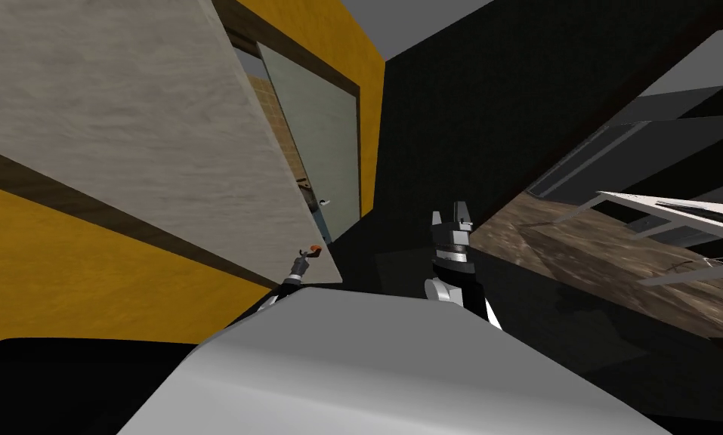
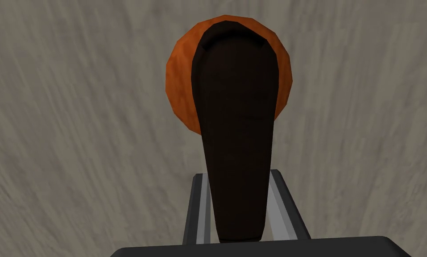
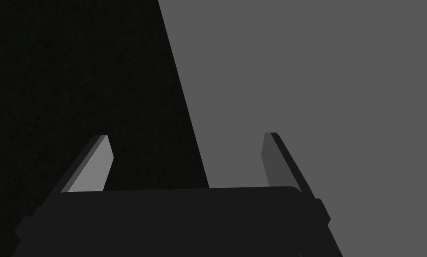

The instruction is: Pull the door open

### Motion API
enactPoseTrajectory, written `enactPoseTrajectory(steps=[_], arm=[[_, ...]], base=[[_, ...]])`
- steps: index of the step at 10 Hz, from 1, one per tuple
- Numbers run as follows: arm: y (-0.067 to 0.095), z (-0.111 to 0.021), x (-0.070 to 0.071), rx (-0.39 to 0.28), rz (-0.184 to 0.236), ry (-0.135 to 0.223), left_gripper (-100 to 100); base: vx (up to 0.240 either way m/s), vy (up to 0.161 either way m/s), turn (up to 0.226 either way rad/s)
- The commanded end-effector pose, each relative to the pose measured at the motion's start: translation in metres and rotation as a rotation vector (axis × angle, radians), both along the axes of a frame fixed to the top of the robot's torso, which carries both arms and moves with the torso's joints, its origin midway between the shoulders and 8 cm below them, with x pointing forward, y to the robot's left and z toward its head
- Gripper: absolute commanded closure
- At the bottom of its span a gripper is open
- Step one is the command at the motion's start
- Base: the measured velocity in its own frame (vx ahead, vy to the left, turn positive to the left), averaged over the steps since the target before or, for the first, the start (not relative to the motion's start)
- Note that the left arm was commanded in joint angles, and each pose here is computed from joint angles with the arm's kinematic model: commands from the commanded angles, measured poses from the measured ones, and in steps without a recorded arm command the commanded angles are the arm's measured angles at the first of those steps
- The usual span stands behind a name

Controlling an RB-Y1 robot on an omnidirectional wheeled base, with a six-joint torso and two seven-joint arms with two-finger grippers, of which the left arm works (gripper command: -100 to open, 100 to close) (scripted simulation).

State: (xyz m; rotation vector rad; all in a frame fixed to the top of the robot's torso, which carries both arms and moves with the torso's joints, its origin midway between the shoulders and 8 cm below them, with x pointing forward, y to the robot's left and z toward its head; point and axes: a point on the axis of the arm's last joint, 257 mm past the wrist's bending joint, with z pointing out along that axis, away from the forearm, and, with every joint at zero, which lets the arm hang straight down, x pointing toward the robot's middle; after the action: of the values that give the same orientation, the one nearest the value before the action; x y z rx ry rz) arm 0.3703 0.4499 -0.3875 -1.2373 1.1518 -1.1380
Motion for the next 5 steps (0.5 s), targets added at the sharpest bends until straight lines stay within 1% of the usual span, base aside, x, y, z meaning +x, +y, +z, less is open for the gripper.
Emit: enactPoseTrajectory(steps=[1, 3, 5], arm=[[-0.006, -0.003, -0.008, -0.007, -0.025, 0.0, 100], [-0.007, -0.004, -0.02, -0.01, -0.051, 0.001, 100], [-0.008, -0.004, -0.029, -0.013, -0.07, 0.002, 100]], base=[[-0.146, 0.034, -0.104], [-0.159, 0.042, -0.121], [-0.161, 0.037, -0.08]])
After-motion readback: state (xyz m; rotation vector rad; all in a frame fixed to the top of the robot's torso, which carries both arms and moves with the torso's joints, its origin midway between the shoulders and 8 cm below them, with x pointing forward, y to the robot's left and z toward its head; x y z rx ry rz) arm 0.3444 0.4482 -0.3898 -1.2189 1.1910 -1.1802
